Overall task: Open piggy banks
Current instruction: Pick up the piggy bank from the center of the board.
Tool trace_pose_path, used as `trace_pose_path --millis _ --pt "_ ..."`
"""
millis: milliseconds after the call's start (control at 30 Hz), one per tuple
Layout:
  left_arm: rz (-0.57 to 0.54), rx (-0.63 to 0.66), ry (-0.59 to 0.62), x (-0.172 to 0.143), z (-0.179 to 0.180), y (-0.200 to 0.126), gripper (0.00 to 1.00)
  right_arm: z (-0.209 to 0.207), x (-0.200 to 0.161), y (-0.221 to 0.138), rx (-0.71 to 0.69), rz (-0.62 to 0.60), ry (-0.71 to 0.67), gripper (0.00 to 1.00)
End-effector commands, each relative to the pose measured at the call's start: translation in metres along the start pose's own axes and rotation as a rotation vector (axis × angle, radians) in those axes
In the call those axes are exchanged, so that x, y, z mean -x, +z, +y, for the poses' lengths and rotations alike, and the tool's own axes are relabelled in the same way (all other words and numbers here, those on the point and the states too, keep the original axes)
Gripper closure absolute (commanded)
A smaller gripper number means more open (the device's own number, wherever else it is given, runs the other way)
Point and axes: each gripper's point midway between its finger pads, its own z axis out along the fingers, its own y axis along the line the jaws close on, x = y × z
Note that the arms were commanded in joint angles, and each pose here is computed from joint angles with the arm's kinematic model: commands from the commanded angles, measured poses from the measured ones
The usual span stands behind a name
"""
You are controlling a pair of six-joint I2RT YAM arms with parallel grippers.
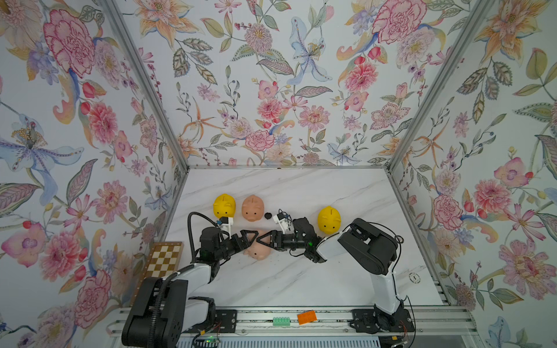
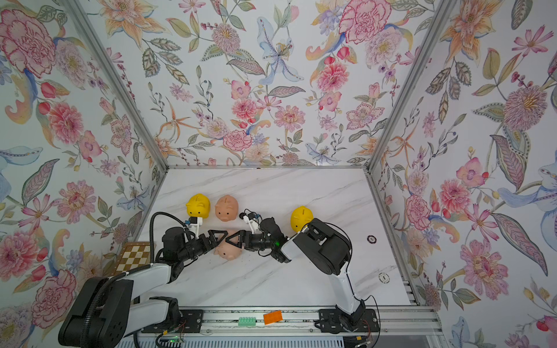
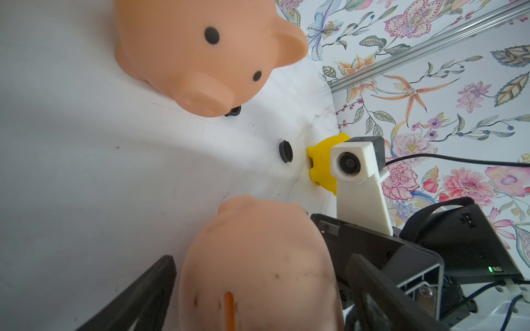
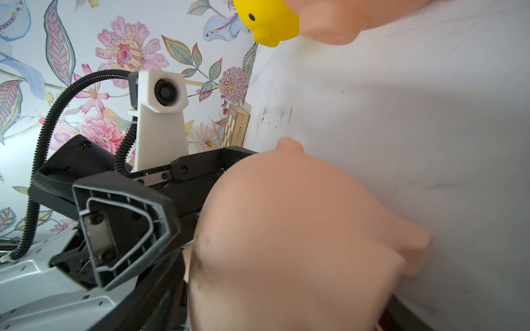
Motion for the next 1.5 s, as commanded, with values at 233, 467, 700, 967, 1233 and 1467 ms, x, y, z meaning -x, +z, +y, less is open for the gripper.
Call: trace_pose_path --millis 233,467,700,967,1233,1467 --pt "-0.055 0.023 0.008 0.012 -0.001 -0.006 0.04 -0.014 -0.010 0.005 -0.036 0.011 0.013 0.23" --pt "-0.107 0.138 0.027 0.023 0.006 -0.020 0.02 -0.025 -0.011 0.003 -0.067 0.006 0.035 0.25" --pt "-0.086 0.120 -0.005 0.015 0.003 -0.024 0.02 -0.039 -0.003 -0.003 -0.097 -0.038 0.076 0.28" --pt "-0.086 -0.023 -0.027 -0.005 -0.006 -0.025 0.02 -0.050 0.000 -0.005 -0.102 -0.048 0.119 0.28" --pt "-0.127 -0.055 -0.036 -0.011 -0.002 -0.028 0.01 -0.061 0.002 -0.006 -0.076 -0.061 0.175 0.27" --pt "-0.162 -0.105 -0.050 -0.005 -0.006 -0.025 0.01 -0.063 0.002 -0.006 -0.068 -0.064 0.191 0.28"
